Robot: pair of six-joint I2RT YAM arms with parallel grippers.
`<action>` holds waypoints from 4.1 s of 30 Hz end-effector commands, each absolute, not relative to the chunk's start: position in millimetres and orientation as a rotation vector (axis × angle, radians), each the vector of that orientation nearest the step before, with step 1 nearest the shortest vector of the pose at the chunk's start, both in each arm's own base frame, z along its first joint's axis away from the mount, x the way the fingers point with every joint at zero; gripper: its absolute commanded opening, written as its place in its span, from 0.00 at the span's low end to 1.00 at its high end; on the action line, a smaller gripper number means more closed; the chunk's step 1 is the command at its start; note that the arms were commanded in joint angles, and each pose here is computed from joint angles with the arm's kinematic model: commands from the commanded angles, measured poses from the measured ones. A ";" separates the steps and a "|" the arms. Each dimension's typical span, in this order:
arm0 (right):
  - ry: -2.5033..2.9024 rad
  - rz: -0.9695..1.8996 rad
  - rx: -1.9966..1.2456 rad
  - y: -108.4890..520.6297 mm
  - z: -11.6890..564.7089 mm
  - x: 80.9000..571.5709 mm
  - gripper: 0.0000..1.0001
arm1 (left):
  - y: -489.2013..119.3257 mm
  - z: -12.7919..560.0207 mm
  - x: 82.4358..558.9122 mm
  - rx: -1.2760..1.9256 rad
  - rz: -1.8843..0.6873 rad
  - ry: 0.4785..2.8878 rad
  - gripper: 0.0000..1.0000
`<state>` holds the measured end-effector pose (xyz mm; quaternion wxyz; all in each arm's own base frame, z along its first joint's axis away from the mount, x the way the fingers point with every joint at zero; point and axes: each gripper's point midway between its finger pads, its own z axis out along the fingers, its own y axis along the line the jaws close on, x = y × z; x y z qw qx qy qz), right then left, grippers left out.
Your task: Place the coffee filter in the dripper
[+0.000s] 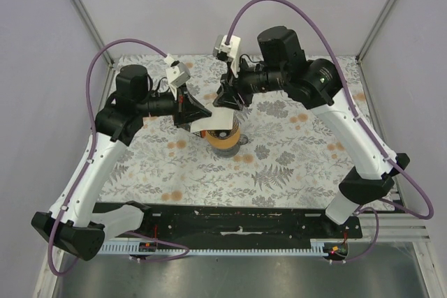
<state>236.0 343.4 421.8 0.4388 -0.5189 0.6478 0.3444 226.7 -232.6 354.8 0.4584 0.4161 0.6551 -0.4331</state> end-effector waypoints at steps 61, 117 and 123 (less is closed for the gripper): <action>1.610 0.735 -1.279 347.2 415.6 256.2 0.32 | -241.3 361.3 218.3 1.066 -1.094 1.579 0.02; 1.525 0.804 -1.400 341.6 413.4 231.0 0.03 | -235.7 350.9 212.9 1.191 -1.002 1.503 0.02; 1.521 0.835 -1.425 344.1 410.2 226.0 0.17 | -233.9 348.1 211.9 1.258 -0.952 1.455 0.02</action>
